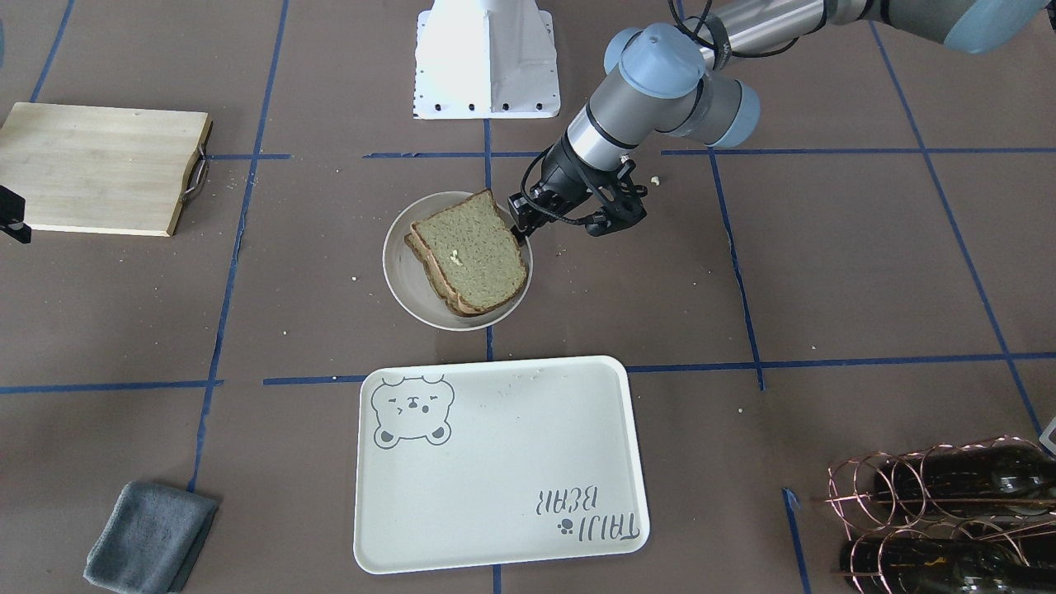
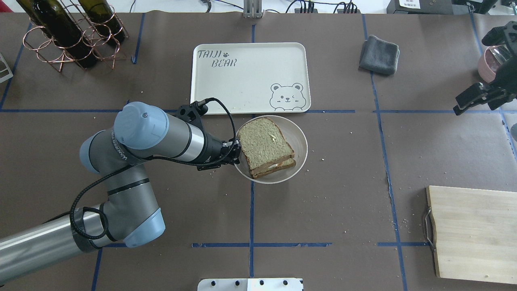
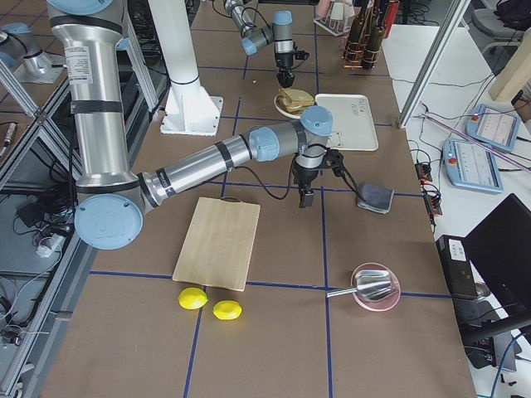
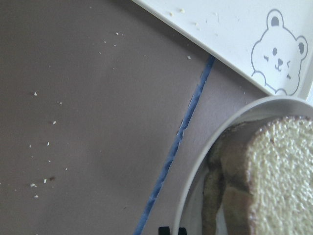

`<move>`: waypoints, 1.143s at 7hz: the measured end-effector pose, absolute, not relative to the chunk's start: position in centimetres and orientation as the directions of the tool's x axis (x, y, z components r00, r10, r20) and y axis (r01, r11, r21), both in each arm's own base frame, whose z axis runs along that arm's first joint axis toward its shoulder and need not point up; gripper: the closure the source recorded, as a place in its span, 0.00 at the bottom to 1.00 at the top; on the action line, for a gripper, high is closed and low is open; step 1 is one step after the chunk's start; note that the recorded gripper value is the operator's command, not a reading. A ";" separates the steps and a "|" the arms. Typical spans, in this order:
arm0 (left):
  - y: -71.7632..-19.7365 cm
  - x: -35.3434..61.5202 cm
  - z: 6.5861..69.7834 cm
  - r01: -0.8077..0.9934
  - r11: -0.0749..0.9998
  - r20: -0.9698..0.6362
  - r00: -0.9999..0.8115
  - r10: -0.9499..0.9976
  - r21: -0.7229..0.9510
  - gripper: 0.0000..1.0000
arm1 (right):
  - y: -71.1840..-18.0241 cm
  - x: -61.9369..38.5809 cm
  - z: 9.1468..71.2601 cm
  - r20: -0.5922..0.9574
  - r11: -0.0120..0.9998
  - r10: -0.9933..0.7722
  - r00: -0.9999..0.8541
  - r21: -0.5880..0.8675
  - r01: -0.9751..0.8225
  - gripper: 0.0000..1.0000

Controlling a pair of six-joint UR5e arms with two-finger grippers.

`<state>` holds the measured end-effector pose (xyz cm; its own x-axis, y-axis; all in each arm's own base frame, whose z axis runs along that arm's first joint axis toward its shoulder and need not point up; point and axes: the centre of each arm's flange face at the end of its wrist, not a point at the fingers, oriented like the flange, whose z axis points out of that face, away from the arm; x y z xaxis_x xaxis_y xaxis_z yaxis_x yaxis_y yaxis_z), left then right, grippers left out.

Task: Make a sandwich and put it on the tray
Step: 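Lift the plate with the left gripper and set it on the tray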

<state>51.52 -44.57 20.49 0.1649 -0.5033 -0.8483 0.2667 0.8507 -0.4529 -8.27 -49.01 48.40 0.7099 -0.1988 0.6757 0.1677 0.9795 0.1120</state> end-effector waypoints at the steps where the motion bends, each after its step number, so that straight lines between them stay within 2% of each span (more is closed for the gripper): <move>1: -47.8 52.2 20.2 0.313 0.810 -0.816 0.153 -0.558 -0.495 1.00 | -47.9 -5.1 51.1 0.670 0.978 -0.207 0.713 0.114 0.176 0.00; 3: -53.6 53.1 20.9 0.397 0.749 -0.768 0.147 -0.623 -0.531 1.00 | -45.8 -0.2 55.0 0.676 0.984 -0.176 0.716 0.096 0.151 0.00; 5: -57.7 54.7 21.6 0.490 0.681 -0.731 0.120 -0.671 -0.545 1.00 | -45.3 1.2 55.5 0.686 0.988 -0.154 0.711 0.092 0.125 0.00; 8: -60.3 56.6 24.4 0.557 0.637 -0.719 0.100 -0.688 -0.533 1.00 | -45.0 1.3 55.9 0.689 0.990 -0.143 0.710 0.082 0.119 0.00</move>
